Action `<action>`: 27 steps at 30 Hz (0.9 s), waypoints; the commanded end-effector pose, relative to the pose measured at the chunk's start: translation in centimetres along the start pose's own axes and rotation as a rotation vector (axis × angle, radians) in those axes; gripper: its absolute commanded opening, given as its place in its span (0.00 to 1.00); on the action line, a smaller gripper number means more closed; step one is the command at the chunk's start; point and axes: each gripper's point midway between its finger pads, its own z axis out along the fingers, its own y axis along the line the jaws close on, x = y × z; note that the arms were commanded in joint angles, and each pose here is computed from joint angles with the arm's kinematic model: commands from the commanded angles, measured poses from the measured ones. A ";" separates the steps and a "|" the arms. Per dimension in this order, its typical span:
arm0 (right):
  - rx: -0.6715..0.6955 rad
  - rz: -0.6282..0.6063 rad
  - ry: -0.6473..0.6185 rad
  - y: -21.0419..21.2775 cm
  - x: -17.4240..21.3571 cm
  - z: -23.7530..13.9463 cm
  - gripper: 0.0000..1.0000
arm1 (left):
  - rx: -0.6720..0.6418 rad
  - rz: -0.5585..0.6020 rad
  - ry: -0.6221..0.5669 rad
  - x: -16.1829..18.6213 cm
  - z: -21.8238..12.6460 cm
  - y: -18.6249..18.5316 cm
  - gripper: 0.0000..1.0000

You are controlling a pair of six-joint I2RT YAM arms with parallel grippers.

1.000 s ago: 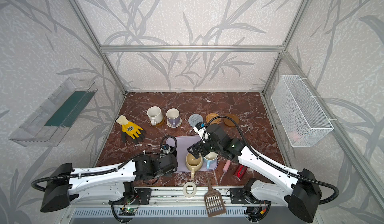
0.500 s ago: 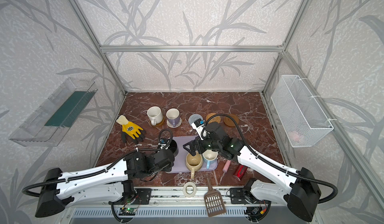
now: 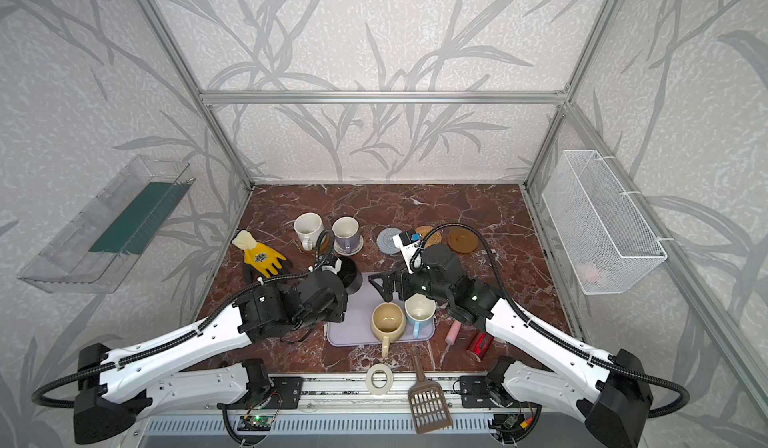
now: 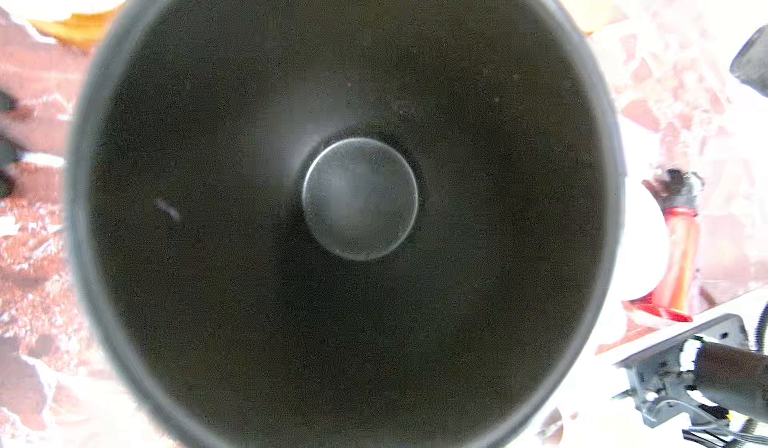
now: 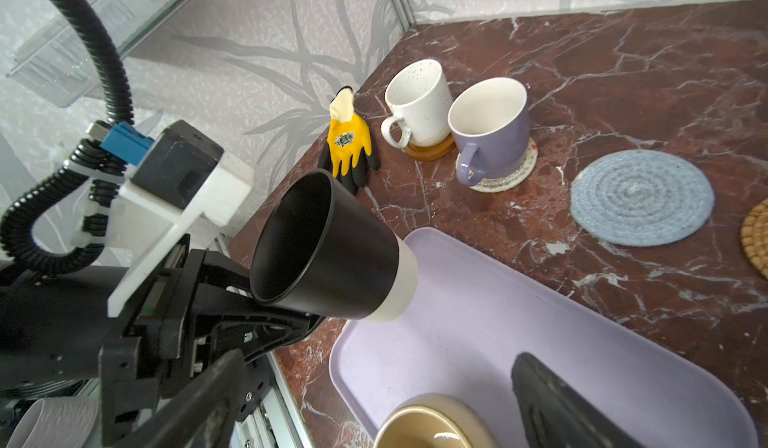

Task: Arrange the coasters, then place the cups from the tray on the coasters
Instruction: 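Lift the black mug out of the tray with the left gripper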

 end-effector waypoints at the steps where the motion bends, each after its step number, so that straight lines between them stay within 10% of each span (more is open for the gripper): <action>1: 0.052 0.009 -0.080 -0.7 -2.0 -1.0 0.99 | 0.050 0.026 -0.030 -2.6 -0.9 -1.4 0.00; 27: 0.210 0.324 -0.111 -11.4 -5.7 -1.3 0.99 | -0.012 0.024 -0.028 -14.7 8.4 -5.0 0.00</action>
